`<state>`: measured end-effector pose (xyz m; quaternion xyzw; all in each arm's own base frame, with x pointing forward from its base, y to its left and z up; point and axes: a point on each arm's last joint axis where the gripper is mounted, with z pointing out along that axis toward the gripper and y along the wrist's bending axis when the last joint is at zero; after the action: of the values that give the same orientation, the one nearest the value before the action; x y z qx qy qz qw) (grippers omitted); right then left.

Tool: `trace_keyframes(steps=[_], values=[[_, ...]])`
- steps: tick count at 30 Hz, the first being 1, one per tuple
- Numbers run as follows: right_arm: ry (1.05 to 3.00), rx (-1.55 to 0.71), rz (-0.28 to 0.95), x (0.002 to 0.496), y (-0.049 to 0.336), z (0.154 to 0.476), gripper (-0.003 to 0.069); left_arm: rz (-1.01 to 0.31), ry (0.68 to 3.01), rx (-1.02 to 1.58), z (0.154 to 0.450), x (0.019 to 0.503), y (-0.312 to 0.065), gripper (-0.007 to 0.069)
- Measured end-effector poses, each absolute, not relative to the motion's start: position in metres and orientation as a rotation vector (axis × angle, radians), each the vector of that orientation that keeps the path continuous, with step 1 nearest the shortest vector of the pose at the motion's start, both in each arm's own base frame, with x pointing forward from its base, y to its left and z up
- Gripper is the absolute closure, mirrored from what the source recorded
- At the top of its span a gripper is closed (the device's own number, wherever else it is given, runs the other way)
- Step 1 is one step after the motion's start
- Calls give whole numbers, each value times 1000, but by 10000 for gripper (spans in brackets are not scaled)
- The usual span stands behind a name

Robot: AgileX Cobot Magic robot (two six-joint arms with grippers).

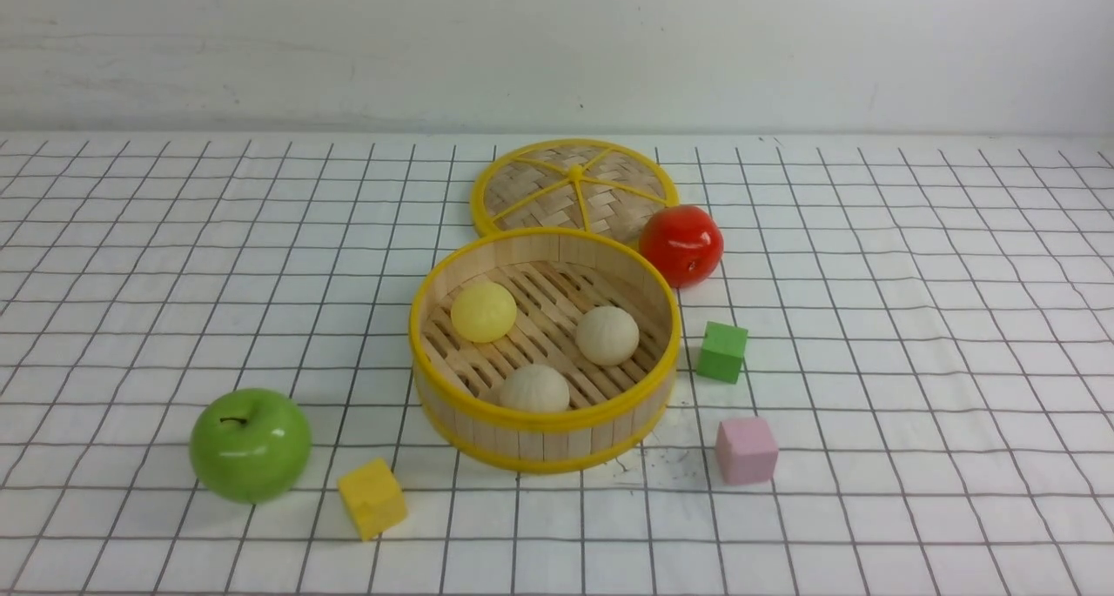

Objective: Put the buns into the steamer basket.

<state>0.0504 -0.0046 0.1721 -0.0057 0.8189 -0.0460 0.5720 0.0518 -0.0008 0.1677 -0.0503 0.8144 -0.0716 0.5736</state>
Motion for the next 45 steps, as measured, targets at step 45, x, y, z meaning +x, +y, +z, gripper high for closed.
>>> trace_keyframes(steps=[45], values=[[1855, -23, -120, 53, -5, 174, 596, -167, 1909, -117, 168, 52, -1, 387]])
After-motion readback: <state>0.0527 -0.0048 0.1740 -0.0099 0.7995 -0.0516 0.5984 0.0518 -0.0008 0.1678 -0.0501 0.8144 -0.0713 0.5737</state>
